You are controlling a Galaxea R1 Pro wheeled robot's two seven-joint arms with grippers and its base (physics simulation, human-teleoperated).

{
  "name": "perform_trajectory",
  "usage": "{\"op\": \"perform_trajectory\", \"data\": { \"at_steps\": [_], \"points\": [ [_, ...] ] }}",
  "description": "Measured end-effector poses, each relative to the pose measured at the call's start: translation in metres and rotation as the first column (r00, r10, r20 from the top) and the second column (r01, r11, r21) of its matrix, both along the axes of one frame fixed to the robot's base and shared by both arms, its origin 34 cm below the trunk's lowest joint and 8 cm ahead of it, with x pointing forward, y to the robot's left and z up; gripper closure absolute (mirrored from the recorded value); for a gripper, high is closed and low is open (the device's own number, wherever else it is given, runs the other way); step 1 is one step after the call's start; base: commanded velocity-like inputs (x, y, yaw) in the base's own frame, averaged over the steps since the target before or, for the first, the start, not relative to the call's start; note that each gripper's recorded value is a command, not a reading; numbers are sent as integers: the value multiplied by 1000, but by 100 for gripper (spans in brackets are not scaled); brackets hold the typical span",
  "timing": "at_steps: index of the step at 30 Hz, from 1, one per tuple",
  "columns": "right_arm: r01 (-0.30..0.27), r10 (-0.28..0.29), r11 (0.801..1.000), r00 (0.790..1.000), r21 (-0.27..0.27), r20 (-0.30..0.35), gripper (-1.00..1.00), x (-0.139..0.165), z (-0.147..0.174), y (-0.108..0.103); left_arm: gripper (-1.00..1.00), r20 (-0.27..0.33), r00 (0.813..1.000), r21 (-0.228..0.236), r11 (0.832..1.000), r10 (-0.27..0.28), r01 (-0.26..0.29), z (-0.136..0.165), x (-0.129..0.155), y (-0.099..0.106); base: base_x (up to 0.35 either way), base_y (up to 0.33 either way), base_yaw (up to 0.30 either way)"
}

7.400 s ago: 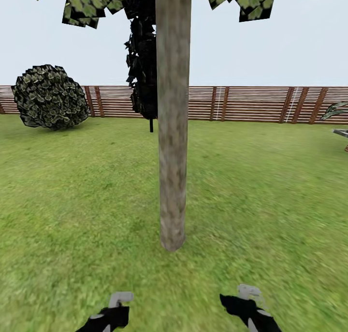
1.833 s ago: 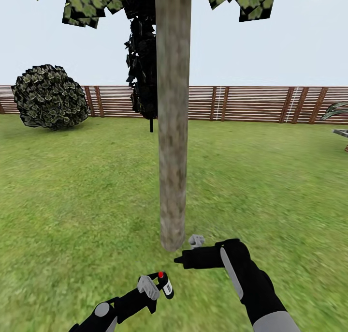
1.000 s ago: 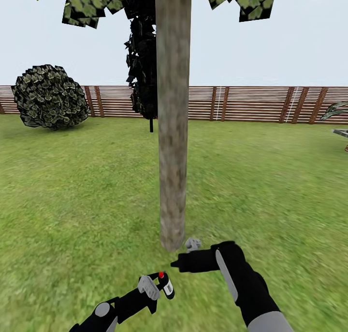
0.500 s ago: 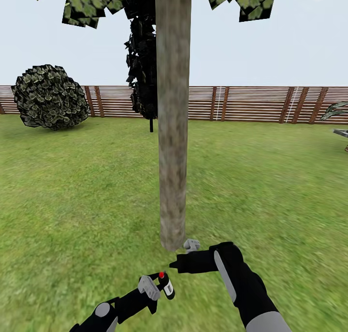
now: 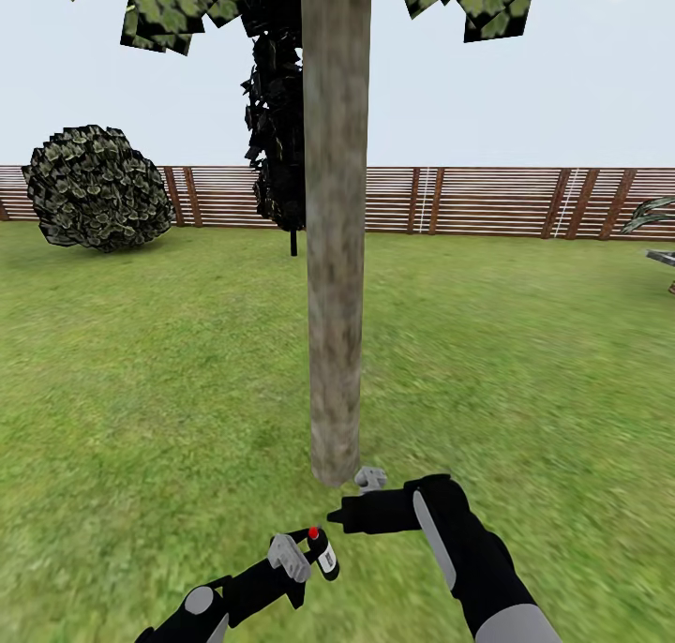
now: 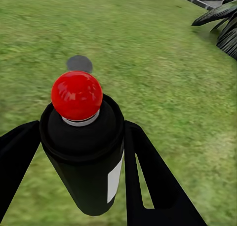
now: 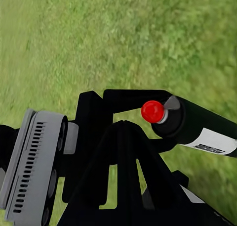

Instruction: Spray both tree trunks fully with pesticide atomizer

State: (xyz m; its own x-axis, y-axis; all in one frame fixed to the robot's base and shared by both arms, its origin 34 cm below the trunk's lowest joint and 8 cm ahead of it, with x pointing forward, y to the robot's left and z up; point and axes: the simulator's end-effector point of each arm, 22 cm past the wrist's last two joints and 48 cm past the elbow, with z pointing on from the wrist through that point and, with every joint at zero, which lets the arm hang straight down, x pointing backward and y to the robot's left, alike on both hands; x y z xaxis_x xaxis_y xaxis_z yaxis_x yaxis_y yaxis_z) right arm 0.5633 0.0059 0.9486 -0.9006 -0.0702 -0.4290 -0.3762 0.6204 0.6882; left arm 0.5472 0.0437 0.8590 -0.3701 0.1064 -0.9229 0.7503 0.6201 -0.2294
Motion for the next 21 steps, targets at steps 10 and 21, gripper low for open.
{"op": "perform_trajectory", "data": {
  "at_steps": [10, 21],
  "points": [
    [-1, 1, 1000, 1000, 0, 0, 100, 0, -1, 1, 100, 0, 1000, -1, 1000, -1, 1, 0, 0, 0, 0, 0, 0],
    [-2, 2, 1000, 1000, -2, -8, 100, -2, -3, 1, 100, -3, 1000, -8, 1000, -19, 19, 1, -4, -3, 0, 0, 0]
  ]
}}
